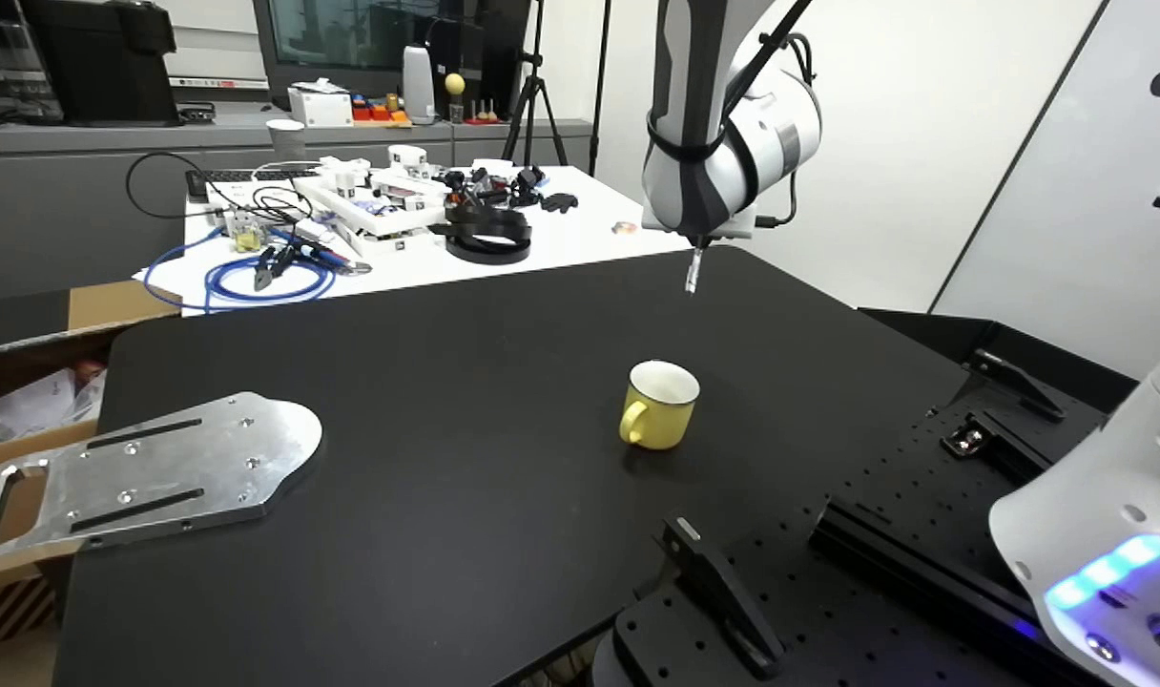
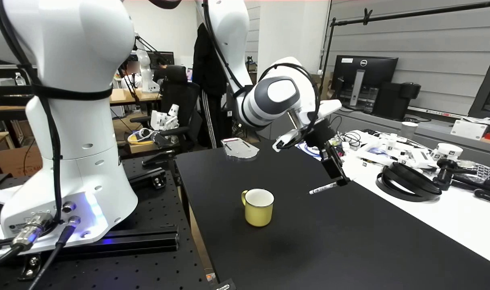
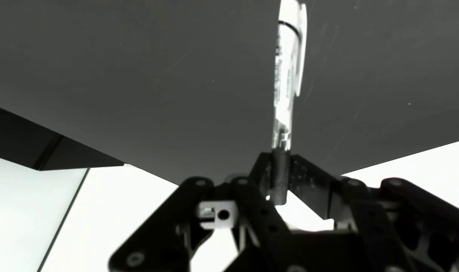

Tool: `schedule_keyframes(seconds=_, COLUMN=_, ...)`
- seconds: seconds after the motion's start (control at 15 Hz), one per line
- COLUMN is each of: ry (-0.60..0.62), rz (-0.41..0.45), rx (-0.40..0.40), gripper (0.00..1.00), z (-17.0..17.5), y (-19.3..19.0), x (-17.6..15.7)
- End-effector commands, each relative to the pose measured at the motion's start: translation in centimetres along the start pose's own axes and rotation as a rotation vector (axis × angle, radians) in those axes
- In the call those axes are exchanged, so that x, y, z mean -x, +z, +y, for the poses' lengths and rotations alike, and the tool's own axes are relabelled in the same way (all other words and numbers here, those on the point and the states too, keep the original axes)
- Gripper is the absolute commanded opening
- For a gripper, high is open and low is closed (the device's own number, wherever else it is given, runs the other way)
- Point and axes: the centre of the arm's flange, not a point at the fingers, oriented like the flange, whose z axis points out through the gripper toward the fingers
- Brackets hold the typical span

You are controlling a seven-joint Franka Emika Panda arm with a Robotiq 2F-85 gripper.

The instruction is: Put the pen in the mug

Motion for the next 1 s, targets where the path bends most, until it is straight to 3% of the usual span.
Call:
schedule_keyframes(seconds=0.0, ry=-0.020, rz=0.013, rx=-0.010, gripper=0.05, z=0.7, y=-1.8, x=1.8)
schedule_keyframes(seconds=0.93, ry=-0.154, rz=-0.029, rx=-0.044, gripper=0.05, z=-0.9, y=-4.7, x=8.8)
